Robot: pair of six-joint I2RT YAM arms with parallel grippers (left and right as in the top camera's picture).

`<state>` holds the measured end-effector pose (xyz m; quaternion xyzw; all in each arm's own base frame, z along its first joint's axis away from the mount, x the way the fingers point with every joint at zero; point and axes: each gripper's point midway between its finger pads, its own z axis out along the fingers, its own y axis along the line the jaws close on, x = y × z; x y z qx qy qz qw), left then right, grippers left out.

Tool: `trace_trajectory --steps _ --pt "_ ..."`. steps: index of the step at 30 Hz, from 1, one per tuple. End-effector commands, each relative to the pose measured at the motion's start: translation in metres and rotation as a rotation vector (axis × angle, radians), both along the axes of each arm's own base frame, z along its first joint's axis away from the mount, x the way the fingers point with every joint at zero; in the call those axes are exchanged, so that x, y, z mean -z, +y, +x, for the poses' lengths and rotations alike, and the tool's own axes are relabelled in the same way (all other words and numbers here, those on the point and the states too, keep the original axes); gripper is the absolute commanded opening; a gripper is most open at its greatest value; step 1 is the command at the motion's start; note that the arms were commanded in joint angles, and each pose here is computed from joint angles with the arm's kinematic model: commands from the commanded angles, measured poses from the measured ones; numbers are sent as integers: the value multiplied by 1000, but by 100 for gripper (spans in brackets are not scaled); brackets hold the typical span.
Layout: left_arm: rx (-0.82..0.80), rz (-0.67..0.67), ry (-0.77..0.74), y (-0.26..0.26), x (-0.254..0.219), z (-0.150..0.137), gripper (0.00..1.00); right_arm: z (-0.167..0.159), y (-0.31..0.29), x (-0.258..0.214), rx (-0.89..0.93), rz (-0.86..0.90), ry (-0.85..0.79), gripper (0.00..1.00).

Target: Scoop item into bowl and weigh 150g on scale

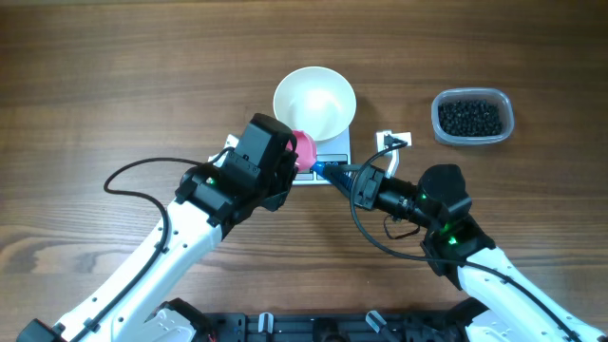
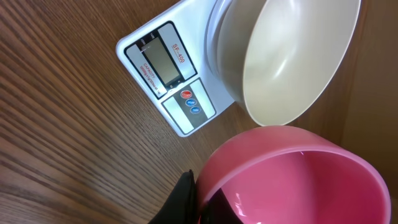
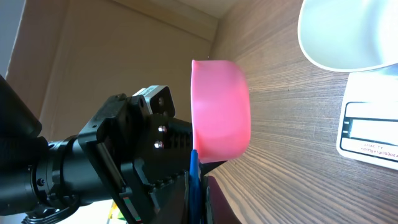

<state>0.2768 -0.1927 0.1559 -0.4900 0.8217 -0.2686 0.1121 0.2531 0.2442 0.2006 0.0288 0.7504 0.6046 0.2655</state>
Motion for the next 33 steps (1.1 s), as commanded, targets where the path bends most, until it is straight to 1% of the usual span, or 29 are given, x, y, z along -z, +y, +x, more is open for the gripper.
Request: trace_trajectory --steps 1,3,5,6,7,12,15,18,19,20,23,27,29,31,33 --pt "-7 29 -5 4 2 0 8 -1 3 -16 -16 28 -44 4" --pt "-5 30 -5 4 2 0 18 -1 3 -15 -16 25 -41 4" --pt "-3 31 -6 4 2 0 43 0 3 -13 -13 20 -37 4" --pt "-4 30 -7 4 2 0 51 0 3 -14 -15 13 -54 4" --pt "-6 30 -8 5 1 0 52 0 3 -14 -19 -2 -85 5" --pt "-15 31 -31 8 -4 2 54 3 1 -13 -8 -48 -169 4" --pt "-1 58 -102 14 -17 6 53 8 -2 -12 20 -70 -195 4" --pt "4 71 -165 19 -30 8 36 6 -1 -12 11 -68 -194 4" --pt "-1 70 -176 20 -33 9 34 5 0 -12 1 -66 -193 5" --pt "-3 68 -182 20 -35 9 33 3 1 -12 -10 -60 -186 5" --pt "-1 65 -182 20 -35 8 34 -1 3 -15 -28 -16 -122 5" --pt "17 59 -159 16 -30 6 38 -5 5 -21 -50 31 -83 5" --pt "36 42 -139 11 -27 4 38 -6 6 -21 -52 36 -73 5" --pt "44 37 -127 9 -25 3 43 -6 6 -21 -52 47 -52 5" --pt "45 42 -117 9 -23 2 44 -8 7 -23 -64 62 -39 5"
